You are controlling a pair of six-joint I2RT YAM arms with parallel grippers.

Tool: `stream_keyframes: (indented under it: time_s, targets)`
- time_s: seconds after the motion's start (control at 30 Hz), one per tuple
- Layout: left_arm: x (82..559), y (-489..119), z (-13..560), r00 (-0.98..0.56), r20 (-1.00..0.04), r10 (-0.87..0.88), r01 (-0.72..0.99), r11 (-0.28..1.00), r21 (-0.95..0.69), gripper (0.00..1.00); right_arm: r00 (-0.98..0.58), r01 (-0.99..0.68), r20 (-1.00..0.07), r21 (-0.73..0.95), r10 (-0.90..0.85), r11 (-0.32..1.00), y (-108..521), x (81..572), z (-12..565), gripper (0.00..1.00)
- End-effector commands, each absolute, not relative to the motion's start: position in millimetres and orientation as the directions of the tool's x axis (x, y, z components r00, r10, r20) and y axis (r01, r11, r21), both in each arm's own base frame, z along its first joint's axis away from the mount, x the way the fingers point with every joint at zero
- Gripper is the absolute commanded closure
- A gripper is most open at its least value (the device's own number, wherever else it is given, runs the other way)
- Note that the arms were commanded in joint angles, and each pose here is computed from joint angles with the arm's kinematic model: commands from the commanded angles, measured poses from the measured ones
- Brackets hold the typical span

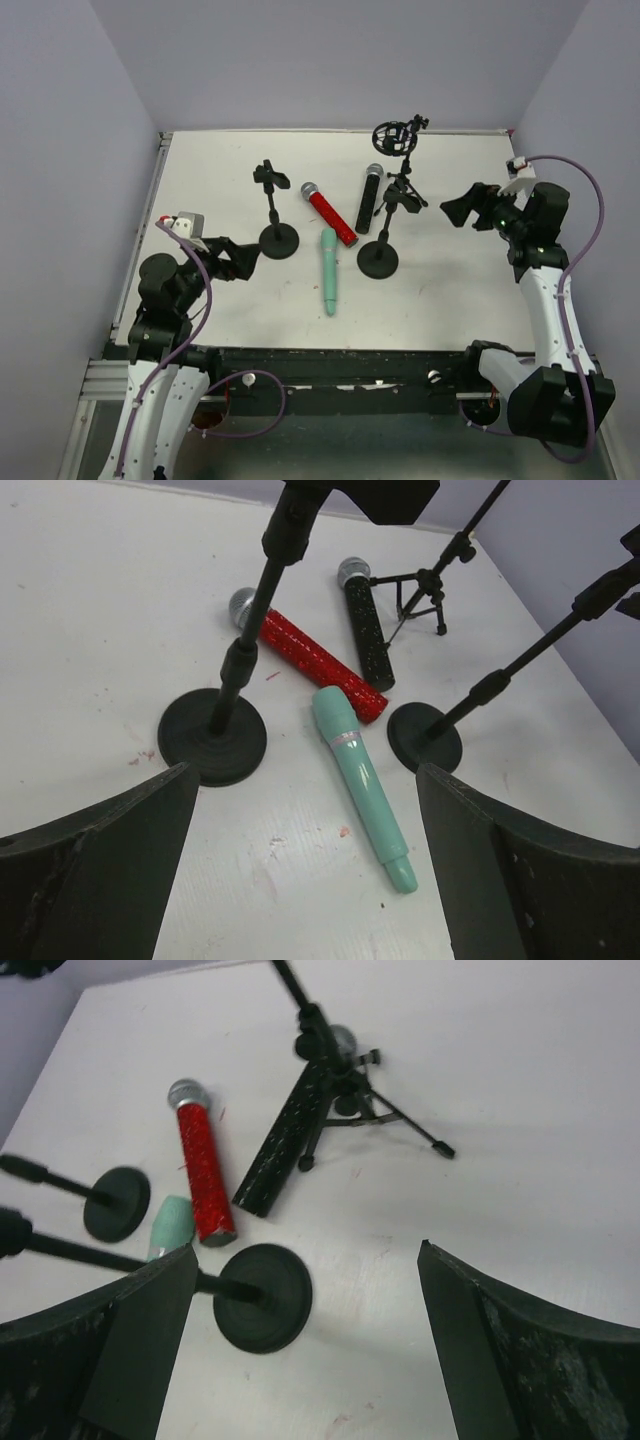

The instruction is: Attach the microphones to the stand

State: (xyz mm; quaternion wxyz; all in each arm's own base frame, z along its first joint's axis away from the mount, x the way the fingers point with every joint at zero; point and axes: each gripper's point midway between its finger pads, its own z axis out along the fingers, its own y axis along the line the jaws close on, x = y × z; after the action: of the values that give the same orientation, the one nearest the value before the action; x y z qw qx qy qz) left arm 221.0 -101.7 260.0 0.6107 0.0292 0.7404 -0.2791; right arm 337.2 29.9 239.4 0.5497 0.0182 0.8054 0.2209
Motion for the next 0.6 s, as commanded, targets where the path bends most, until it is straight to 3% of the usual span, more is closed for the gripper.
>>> stream_keyframes:
  time_s: [0.0,0.13,0.33,0.57]
  targets:
    - [210,-130,256,-0.406,-0.841,-0.357,0.446,0.726,-0.524,0.02,-0.365,-0.645,-0.929,0.295,0.055,0.705,87,294,233,0.00]
    - [202,-142,255,-0.495,-0.778,-0.387,0.442,0.658,-0.609,0.02,-0.345,-0.797,-0.938,0.311,0.032,0.518,112,264,226,0.00]
    - [216,-134,245,-0.494,-0.785,-0.374,0.377,0.722,-0.581,0.01,-0.329,-0.838,-0.944,0.292,0.000,0.461,116,254,222,0.00]
    - [225,-167,208,-0.549,-0.765,-0.336,0.372,0.721,-0.584,0.03,-0.295,-0.863,-0.955,0.248,-0.040,0.440,118,246,217,0.00]
